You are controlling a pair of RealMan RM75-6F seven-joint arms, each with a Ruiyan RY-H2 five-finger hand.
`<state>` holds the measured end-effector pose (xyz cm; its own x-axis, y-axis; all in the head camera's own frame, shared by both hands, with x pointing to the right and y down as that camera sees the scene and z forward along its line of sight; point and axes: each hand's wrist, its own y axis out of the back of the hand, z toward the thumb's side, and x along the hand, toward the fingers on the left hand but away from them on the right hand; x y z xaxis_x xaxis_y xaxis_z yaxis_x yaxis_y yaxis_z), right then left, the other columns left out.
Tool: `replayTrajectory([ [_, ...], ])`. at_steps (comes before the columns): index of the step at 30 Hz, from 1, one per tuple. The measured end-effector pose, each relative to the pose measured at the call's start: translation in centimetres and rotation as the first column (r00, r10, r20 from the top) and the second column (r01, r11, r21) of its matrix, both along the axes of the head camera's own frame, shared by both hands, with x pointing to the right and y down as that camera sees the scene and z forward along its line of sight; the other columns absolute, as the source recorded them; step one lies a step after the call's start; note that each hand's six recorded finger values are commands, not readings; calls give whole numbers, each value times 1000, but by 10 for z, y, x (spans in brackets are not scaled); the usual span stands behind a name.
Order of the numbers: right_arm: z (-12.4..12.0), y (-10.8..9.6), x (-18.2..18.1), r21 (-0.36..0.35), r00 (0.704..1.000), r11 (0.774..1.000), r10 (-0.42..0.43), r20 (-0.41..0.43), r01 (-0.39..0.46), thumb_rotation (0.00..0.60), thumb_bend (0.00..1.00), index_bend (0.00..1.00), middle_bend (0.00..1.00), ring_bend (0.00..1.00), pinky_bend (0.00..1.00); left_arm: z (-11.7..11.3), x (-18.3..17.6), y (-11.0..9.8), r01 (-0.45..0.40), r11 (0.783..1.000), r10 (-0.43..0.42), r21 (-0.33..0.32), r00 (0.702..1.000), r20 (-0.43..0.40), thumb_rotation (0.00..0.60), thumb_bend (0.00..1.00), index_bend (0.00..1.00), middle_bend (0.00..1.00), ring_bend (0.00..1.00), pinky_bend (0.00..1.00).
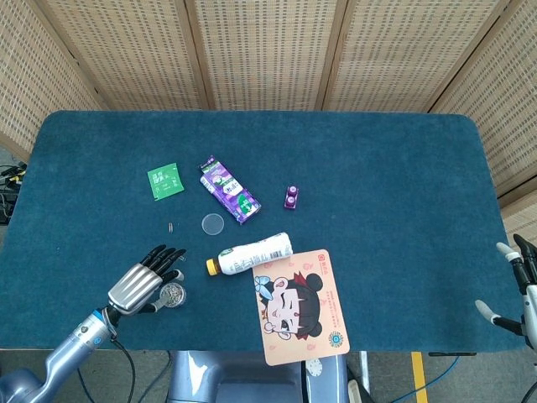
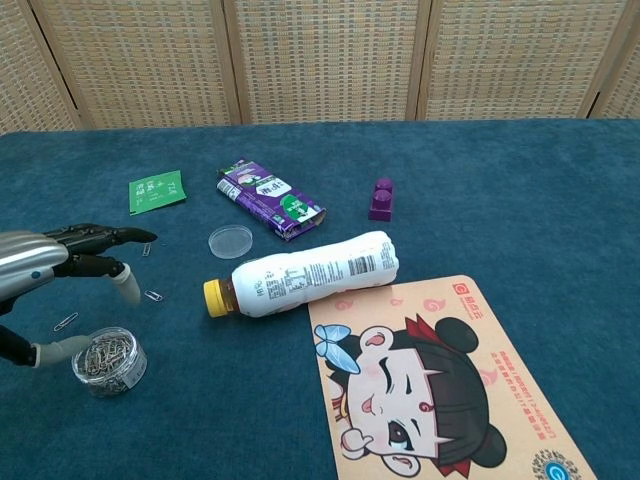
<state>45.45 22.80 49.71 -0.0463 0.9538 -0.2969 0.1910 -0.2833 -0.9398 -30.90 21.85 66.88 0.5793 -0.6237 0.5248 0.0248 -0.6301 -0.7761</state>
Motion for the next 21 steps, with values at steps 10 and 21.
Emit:
replayTrajectory([
  [10, 0, 0, 0, -2, 1000, 1000, -1, 0, 1, 600, 0, 120, 0, 0, 0, -46, -50, -34, 246, 964, -243, 102, 969, -41, 600, 16, 0, 0, 0, 0],
  [21, 1, 1, -1, -5, 1000, 1000, -6, -9, 6, 600, 0, 120, 0, 0, 0, -119, -161, -16, 525, 826, -549, 204, 832, 78, 600, 0, 0, 0, 0, 0],
])
